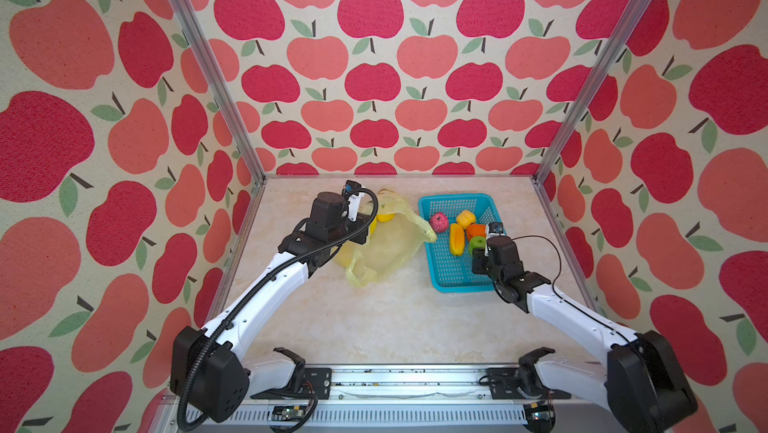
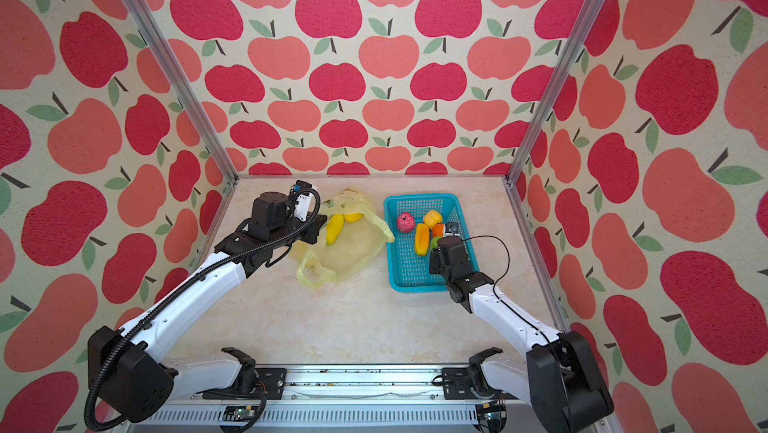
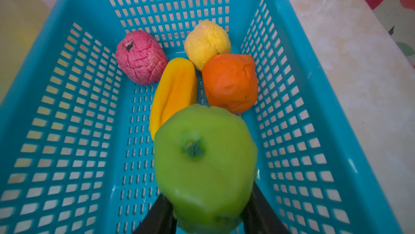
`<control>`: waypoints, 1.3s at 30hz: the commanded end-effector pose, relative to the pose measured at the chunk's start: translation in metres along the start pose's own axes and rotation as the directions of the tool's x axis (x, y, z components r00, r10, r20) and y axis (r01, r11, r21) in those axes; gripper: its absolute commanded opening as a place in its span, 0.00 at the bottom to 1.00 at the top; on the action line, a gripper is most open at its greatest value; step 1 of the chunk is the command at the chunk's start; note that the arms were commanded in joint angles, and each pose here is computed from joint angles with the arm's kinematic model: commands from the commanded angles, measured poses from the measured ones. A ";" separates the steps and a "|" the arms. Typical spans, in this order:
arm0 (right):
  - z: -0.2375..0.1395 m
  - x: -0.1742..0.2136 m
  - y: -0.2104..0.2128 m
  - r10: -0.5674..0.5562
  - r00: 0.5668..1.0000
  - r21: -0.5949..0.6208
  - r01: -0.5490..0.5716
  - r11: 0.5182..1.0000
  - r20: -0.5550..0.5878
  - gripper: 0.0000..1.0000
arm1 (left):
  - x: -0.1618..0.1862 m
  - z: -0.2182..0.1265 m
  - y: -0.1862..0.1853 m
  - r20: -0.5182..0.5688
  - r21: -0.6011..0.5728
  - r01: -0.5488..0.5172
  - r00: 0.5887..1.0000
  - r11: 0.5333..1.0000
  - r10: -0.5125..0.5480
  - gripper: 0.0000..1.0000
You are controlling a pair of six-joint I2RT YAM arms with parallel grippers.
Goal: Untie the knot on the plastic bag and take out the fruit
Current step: 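Lower the green apple into the teal basket and open the right gripper, then move the right gripper back into the bag onto the long yellow melon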
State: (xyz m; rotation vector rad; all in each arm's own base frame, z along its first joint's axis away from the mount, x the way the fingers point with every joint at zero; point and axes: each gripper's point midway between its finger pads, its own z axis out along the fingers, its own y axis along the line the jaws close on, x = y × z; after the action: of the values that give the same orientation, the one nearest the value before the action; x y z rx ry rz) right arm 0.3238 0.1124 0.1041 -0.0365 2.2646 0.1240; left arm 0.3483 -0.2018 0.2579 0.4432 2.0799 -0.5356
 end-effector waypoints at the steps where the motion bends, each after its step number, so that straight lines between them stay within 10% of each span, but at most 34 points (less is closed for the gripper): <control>1: 0.014 -0.008 0.008 0.061 0.998 -0.037 -0.062 0.997 -0.018 0.16 | -0.005 -0.003 -0.001 0.014 0.001 -0.009 1.000 1.000 0.009 0.00; 21: 0.024 -0.014 -0.014 0.076 0.997 0.066 -0.076 0.995 0.002 0.84 | -0.004 -0.002 -0.001 0.011 0.003 -0.013 1.000 1.000 0.013 0.00; 31: -0.072 -0.060 0.038 -0.026 0.969 -0.142 0.063 0.988 0.246 0.79 | -0.005 -0.003 0.000 0.014 -0.001 -0.014 1.000 1.000 0.014 0.00; 39: -0.168 -0.065 0.160 -0.109 0.854 -0.436 0.365 0.823 0.509 0.70 | -0.005 -0.003 0.000 0.016 -0.006 -0.014 1.000 1.000 0.015 0.00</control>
State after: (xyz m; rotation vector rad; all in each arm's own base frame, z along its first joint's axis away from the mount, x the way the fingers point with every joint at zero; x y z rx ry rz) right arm 0.2388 0.2245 0.2724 -0.4121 1.7317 0.5463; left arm 0.3483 -0.2019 0.2579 0.4438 2.0797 -0.5352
